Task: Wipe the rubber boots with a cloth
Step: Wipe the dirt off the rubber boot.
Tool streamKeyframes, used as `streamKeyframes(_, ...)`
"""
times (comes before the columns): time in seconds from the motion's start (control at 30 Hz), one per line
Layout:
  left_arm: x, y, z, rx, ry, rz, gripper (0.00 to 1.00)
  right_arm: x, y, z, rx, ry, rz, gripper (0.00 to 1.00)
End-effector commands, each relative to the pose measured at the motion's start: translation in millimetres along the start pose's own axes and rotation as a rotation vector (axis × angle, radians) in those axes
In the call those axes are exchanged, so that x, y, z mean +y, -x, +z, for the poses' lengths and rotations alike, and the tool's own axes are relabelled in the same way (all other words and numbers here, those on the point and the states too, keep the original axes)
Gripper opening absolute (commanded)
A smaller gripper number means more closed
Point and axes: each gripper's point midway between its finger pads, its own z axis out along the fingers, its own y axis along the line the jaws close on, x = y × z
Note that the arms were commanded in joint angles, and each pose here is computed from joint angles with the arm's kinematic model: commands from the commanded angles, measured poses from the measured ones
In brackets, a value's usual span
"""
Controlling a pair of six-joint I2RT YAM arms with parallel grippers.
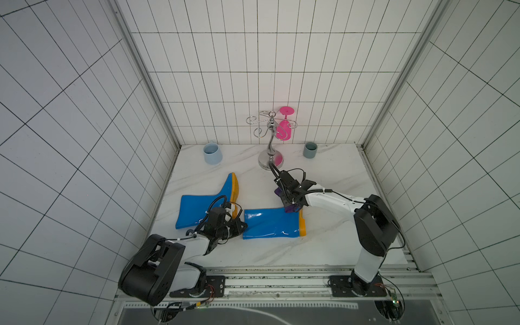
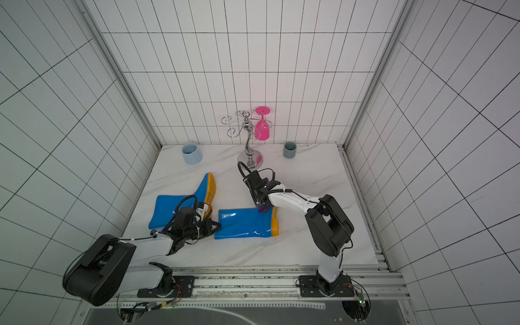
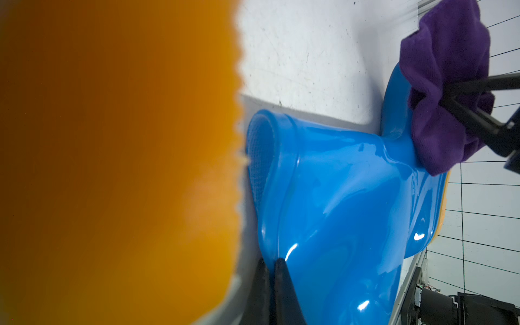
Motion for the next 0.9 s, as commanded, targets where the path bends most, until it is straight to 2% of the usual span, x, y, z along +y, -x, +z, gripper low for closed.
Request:
streamKeyframes(0.0,13,-24,-1,0.078,0.027,-0.039,0.00,-20,39,-1,-0.056,-0.053,0.023,0.00)
streamKeyframes(0.23,13,-24,-1,0.079,0.027,-0.041,0.00,-28,37,1,-0.041,-0.054,0.034,0.00)
streamKeyframes(0.67,13,-24,-1,0.080,0.029,-0.041,0.00,-30,-2,-26,-0.020,0.008,0.091,0.00)
streamKeyframes(0.87,13,-24,-1,0.081,0.029,-0.042,0.00,-19,-25,-28,0.019,0.044,0.078,0.00)
